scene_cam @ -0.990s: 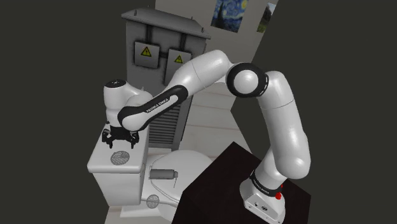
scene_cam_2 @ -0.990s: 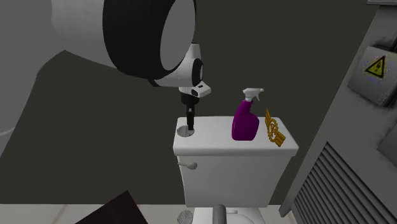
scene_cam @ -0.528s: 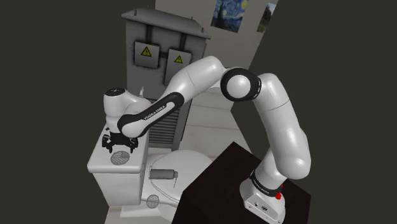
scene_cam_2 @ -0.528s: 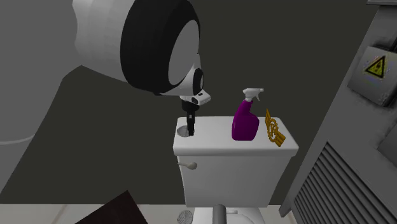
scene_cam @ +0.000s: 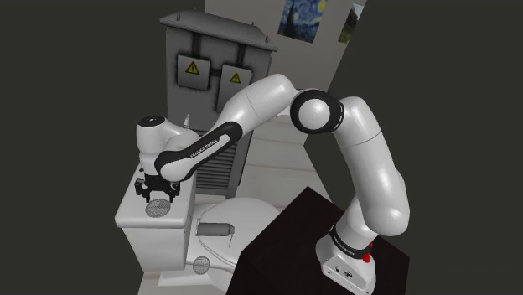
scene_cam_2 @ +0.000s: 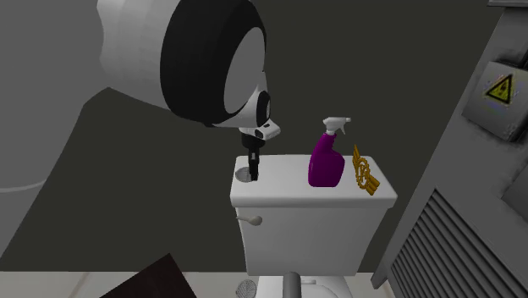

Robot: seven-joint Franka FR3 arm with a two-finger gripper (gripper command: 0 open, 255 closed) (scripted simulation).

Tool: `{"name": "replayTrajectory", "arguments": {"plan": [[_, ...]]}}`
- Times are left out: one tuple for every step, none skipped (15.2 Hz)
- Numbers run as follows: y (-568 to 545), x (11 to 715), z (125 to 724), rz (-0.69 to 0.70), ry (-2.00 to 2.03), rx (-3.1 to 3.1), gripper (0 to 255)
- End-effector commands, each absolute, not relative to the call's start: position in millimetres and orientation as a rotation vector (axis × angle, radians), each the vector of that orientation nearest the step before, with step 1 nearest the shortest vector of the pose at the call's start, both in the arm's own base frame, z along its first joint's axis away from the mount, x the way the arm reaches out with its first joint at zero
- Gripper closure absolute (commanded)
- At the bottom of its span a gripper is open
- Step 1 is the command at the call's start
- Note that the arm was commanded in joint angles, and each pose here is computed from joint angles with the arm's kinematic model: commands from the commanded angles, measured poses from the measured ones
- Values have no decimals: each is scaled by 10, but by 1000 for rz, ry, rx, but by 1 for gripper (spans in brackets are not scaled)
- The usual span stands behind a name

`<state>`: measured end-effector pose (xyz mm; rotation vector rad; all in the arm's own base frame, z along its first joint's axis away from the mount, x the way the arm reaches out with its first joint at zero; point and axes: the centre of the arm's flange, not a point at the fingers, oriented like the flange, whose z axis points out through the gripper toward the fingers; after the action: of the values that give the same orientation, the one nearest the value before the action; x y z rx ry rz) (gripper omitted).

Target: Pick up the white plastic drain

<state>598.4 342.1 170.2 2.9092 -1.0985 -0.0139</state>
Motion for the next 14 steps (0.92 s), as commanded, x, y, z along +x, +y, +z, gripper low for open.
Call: {"name": "replayTrajectory", "arguments": {"plan": [[3417,5980,1689,-16,-1098,2908,255],[3419,5985,1691,-16,-1098,2908,255],[3419,5985,1743,-16,-1098,2908,255],[3419,5984,1796,-16,-1098,2908,255],[3419,5985,1849,-16,-1098,2908,255],[3419,5985,1902,-16,-1098,2908,255],[3419,5985,1955,-16,-1098,2908,255],[3419,5985,2007,-16,-1098,2908,255],[3419,5985,2060,-16,-1098,2908,255],[3419,5985,2113,-16,-1098,2908,255],[3419,5985,2166,-16,-1098,2908,255],[3419,5985,2219,-16,-1098,2908,255],[3419,5985,2271,-16,-1098,2908,255],[3419,5985,2324,-16,-1098,2908,255]]}}
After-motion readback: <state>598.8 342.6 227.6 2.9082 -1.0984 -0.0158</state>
